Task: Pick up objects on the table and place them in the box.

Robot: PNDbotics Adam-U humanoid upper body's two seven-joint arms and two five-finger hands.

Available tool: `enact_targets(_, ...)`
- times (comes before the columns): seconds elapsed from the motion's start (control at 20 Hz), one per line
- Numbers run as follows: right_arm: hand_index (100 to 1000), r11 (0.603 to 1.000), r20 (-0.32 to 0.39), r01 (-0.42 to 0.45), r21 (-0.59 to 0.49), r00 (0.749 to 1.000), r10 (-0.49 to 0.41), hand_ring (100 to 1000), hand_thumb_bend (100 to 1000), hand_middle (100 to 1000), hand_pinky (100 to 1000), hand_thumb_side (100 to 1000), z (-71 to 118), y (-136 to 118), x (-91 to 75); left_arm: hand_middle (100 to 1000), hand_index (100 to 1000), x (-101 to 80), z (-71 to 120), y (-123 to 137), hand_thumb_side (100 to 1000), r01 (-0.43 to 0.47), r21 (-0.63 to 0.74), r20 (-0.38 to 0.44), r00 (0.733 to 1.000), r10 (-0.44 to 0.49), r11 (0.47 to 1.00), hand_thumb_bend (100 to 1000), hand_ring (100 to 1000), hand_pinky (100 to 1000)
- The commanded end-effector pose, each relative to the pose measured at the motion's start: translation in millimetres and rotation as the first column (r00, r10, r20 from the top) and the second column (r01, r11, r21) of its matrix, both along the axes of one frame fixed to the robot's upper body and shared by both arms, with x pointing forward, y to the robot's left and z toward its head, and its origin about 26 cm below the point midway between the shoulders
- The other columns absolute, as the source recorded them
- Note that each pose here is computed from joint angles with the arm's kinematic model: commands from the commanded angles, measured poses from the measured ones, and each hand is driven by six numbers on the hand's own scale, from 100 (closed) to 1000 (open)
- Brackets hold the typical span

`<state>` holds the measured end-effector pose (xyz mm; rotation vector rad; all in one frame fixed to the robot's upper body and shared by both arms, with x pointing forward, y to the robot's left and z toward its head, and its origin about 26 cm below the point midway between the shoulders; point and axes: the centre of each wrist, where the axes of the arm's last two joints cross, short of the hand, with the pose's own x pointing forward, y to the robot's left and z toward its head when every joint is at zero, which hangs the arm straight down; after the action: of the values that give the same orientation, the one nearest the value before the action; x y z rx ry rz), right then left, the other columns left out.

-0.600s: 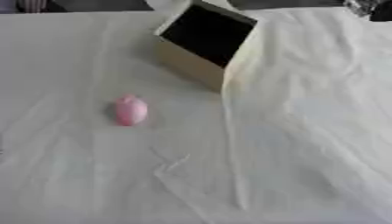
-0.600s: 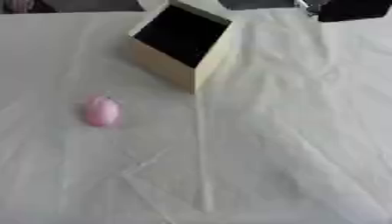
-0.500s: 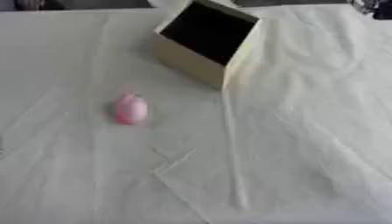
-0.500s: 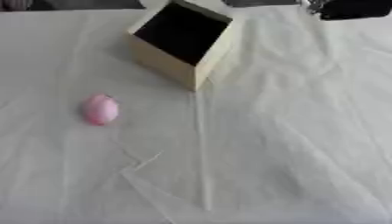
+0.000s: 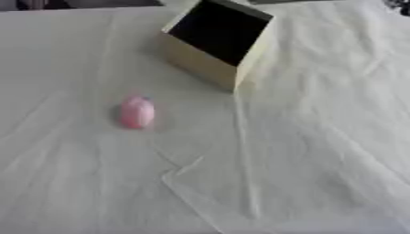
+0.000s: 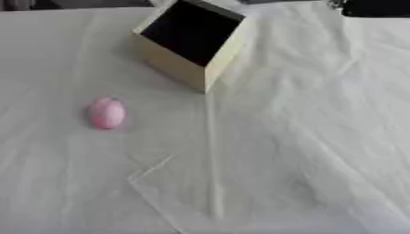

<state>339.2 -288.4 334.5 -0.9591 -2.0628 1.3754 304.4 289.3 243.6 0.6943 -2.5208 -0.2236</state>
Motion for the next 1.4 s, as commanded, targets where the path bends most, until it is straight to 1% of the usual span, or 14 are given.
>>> enact_targets(0.05,815,1.000,0.051,-0.012,0.022,0.999,0.011,770,100,592,881,711,10.2,-0.8,-7.9,786,851,-3.9,30.5,0.7,629,-0.069,0.178,-0.008,0.997,0.072,0.982,100,741,631)
enact_targets(0.2,814,0.999,0.059,-0.021,0.043,0.998,0.019,767,100,589,880,709,8.4,-0.6,-9.2,790,856,-4.3,50.9,-5.3,638,-0.099,0.301,-0.059,0.991,0.122,0.948,100,745,636)
enact_targets(0.35,813,0.998,0.065,-0.021,0.054,0.998,0.018,765,100,587,880,707,7.5,-0.6,-10.1,793,855,-5.4,65.9,-11.8,650,-0.081,0.406,-0.137,0.979,0.149,0.910,100,750,645)
enact_targets(0.55,812,0.998,0.071,-0.022,0.063,0.997,0.017,763,100,585,879,707,7.2,0.1,-10.5,799,862,-7.5,81.8,-21.7,663,-0.021,0.550,-0.239,0.954,0.181,0.835,100,761,666)
enact_targets(0.7,811,0.997,0.071,-0.024,0.067,0.997,0.019,761,100,584,879,707,6.9,0.9,-10.2,802,866,-6.4,91.0,-29.4,662,0.032,0.637,-0.297,0.932,0.208,0.770,100,771,685)
enact_targets(1.0,811,0.997,0.067,-0.032,0.073,0.997,0.027,759,100,582,879,707,5.9,3.1,-9.1,810,866,8.9,102.3,-46.9,636,0.176,0.760,-0.391,0.893,0.223,0.626,105,792,726)
enact_targets(1.15,811,0.997,0.066,-0.035,0.075,0.997,0.030,759,100,582,879,707,5.6,3.9,-8.6,817,873,20.0,103.5,-55.0,604,0.237,0.798,-0.422,0.876,0.234,0.553,176,805,748)
enact_targets(1.2,811,0.997,0.066,-0.035,0.076,0.997,0.030,759,100,582,879,707,5.6,4.0,-8.5,817,873,23.1,103.1,-57.5,581,0.256,0.810,-0.431,0.870,0.239,0.528,223,808,755)
enact_targets(1.3,811,0.996,0.065,-0.035,0.078,0.997,0.030,758,100,581,879,708,5.3,4.0,-8.3,814,870,28.5,102.6,-62.0,549,0.288,0.830,-0.444,0.860,0.253,0.477,286,812,765)
enact_targets(1.4,810,0.996,0.063,-0.035,0.080,0.998,0.030,757,100,580,879,708,5.0,4.0,-7.8,813,868,32.9,102.7,-66.1,510,0.309,0.846,-0.450,0.851,0.270,0.435,314,814,770)
